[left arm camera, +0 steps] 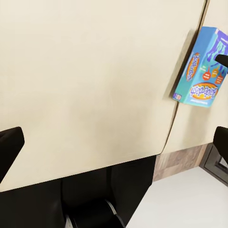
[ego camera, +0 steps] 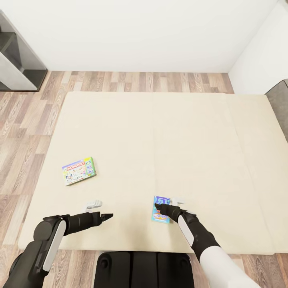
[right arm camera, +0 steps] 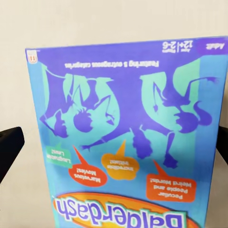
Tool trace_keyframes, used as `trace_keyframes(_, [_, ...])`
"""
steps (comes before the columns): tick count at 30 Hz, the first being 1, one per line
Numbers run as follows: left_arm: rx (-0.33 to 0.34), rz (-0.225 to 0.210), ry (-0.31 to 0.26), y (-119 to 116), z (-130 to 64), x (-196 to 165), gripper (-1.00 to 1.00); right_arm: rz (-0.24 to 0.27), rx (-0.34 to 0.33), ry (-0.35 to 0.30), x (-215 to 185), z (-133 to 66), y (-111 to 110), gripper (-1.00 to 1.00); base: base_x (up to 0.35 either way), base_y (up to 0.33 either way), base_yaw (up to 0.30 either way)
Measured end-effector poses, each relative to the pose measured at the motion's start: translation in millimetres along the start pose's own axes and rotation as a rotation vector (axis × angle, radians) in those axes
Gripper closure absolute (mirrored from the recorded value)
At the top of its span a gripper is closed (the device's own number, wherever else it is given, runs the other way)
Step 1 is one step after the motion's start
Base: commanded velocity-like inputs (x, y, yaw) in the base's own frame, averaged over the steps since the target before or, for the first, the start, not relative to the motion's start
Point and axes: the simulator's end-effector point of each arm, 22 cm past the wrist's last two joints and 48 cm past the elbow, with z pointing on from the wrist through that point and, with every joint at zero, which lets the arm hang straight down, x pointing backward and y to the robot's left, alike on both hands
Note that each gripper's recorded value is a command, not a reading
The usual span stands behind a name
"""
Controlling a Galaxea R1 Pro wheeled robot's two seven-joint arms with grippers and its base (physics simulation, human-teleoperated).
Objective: Put all the toys in the child's room - the three board games (two on the bed and one on the table), the two jigsaw puzzles on the table, and the tennis ball on the table - inside the toy box on the table in the child's room.
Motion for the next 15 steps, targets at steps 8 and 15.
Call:
trace_keyframes(8, [0.0,0.0,0.0,0.1,-0.1,0.0,-1.0,0.0,-0.001,0.0,0.1,0.1,0.5,-1.0,0.0,0.054,0.0])
trace_keyframes(15, [-0.001,0.001,0.0,0.4,0.0,0.0,-1.0,0.001,-0.002,0.0,0.3,0.2,1.5,-1.0,0.0,0.027,0.0])
